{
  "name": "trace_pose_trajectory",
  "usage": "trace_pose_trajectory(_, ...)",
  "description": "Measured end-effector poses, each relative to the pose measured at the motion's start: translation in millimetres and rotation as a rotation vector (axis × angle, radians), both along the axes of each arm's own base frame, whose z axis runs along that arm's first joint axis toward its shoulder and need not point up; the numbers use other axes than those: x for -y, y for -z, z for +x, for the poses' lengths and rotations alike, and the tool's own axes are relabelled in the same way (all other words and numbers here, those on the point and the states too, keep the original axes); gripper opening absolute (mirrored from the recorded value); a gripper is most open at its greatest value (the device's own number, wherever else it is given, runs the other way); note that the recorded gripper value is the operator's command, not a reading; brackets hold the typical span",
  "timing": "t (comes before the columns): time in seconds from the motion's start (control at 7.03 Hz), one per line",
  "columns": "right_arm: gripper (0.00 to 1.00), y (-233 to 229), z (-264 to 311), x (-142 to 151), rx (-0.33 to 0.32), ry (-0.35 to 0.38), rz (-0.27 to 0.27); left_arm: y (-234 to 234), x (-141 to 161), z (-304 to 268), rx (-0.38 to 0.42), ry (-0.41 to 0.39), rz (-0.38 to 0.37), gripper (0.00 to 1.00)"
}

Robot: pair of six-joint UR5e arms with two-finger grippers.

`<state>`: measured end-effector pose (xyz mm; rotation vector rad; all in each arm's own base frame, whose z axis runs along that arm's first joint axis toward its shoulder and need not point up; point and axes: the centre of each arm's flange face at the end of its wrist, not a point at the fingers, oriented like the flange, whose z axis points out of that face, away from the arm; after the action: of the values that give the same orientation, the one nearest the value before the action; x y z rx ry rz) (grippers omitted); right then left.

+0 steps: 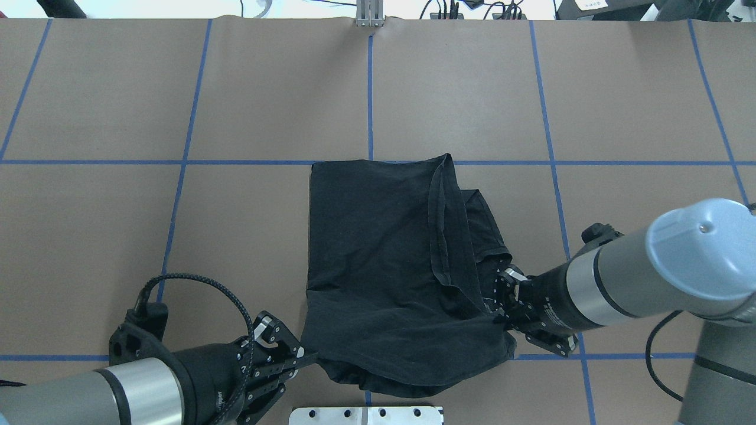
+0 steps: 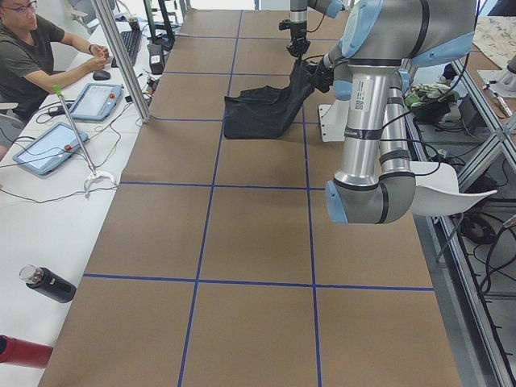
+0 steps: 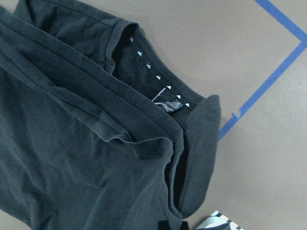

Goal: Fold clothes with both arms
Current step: 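Lift the near edge with both grippers and fold it away from the robot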

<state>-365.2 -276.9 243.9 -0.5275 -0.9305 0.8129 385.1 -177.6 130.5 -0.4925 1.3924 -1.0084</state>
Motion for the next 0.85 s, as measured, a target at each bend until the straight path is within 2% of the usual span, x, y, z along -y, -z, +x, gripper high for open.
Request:
trace_pose_trajectory(0.28,0.0,-1.5,-10.2,43.0,-0.01,-0.031,-0.016,-3.3,35.0,10.5,0.047,0.041,0.062,0.0)
trace_pose_trajectory(0.85,0.0,-10.2,-32.1,122.2,-0.05,-0.047,0.032,-23.2,124.0,31.4,0.164,0.123,0.143,0.0)
